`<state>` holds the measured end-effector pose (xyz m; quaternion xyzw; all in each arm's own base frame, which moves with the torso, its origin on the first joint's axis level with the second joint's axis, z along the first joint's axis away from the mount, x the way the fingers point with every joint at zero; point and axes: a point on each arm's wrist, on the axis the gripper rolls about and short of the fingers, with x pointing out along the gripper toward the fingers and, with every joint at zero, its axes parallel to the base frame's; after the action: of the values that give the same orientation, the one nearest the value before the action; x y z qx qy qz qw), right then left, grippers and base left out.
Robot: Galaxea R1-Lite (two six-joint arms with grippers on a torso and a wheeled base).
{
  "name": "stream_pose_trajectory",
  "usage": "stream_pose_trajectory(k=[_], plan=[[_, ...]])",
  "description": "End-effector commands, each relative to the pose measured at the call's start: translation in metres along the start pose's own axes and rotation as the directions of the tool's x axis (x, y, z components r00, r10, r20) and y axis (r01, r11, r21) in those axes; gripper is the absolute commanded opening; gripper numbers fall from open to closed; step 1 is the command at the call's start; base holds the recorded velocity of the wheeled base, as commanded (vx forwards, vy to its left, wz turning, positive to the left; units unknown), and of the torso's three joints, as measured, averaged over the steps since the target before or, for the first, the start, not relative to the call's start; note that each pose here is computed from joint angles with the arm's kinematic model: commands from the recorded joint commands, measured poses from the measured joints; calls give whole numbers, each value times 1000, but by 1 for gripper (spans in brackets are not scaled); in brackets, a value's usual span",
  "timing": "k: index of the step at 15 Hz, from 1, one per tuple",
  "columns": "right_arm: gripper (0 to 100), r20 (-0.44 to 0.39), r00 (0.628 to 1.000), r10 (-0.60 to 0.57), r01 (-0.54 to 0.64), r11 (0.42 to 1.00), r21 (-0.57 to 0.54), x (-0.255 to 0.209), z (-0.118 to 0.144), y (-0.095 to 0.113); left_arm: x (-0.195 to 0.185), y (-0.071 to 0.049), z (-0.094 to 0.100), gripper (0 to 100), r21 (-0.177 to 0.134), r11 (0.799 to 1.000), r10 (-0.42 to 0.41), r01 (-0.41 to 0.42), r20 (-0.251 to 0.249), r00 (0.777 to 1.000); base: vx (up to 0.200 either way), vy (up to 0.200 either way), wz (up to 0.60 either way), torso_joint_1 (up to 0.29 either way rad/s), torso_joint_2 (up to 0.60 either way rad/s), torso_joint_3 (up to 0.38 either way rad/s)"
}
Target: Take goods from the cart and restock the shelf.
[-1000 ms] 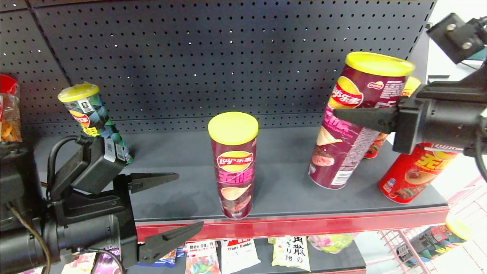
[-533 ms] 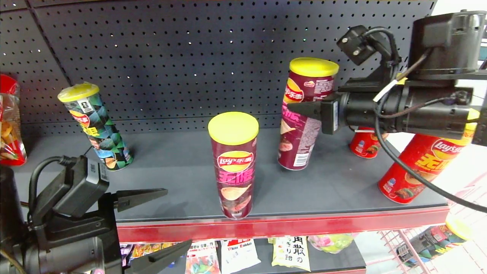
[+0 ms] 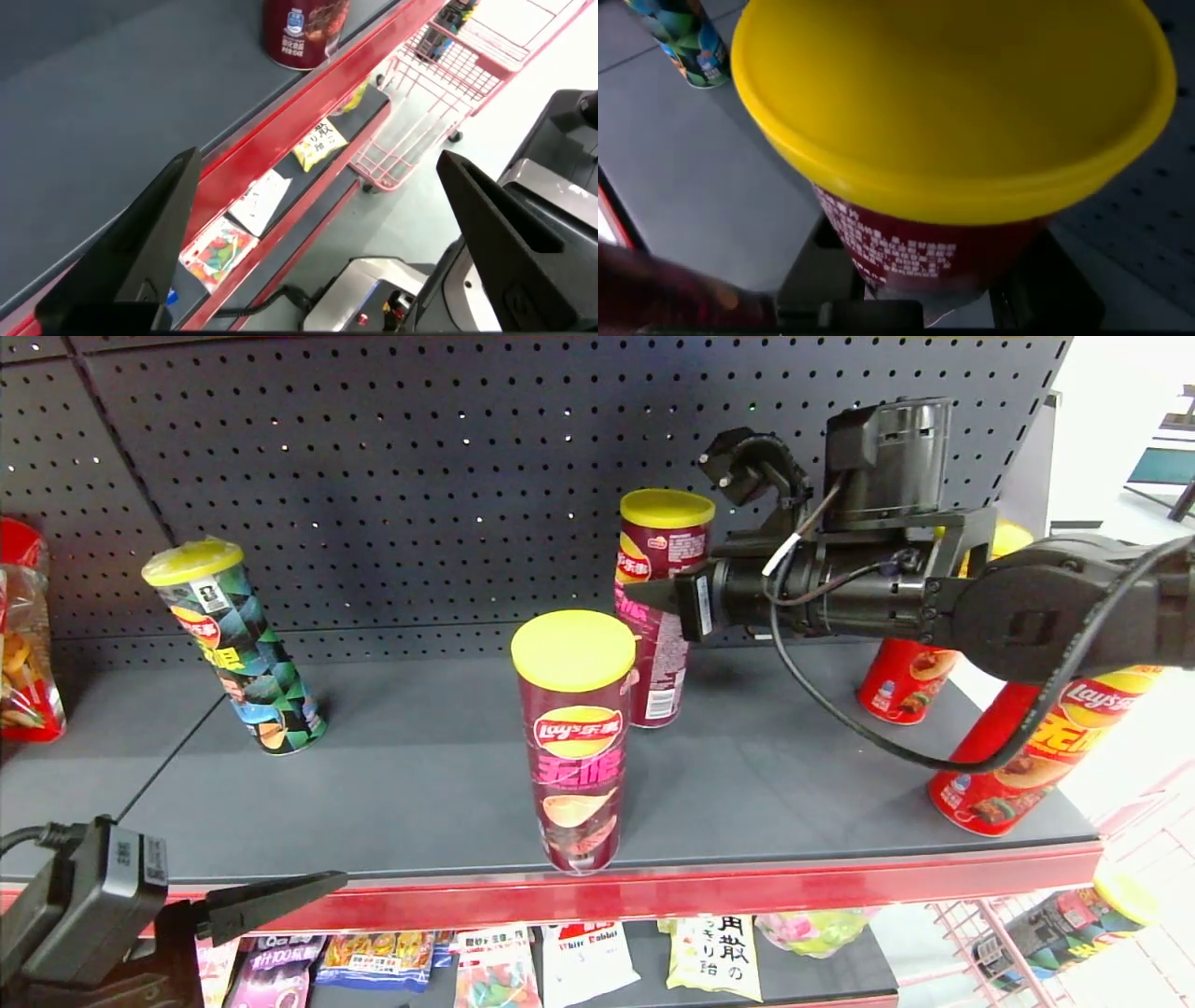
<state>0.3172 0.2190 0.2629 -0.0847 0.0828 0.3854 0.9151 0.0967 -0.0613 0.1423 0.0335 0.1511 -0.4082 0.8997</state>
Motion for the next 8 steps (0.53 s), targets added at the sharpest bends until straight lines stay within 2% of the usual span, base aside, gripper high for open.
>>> stream_pose_trajectory(k=[1,8], plan=[[0,-29,999,21,-21,1000,5,19,-12,3,-4,-1,-1,100,5,1000,9,-10,17,1000,0,0,0,0,0,0],[0,9,999,54,-54,999,-4,37,-20,11,-7,-2,-1,100,8,1000,19,-19,27,999,0,0,0,0,0,0]])
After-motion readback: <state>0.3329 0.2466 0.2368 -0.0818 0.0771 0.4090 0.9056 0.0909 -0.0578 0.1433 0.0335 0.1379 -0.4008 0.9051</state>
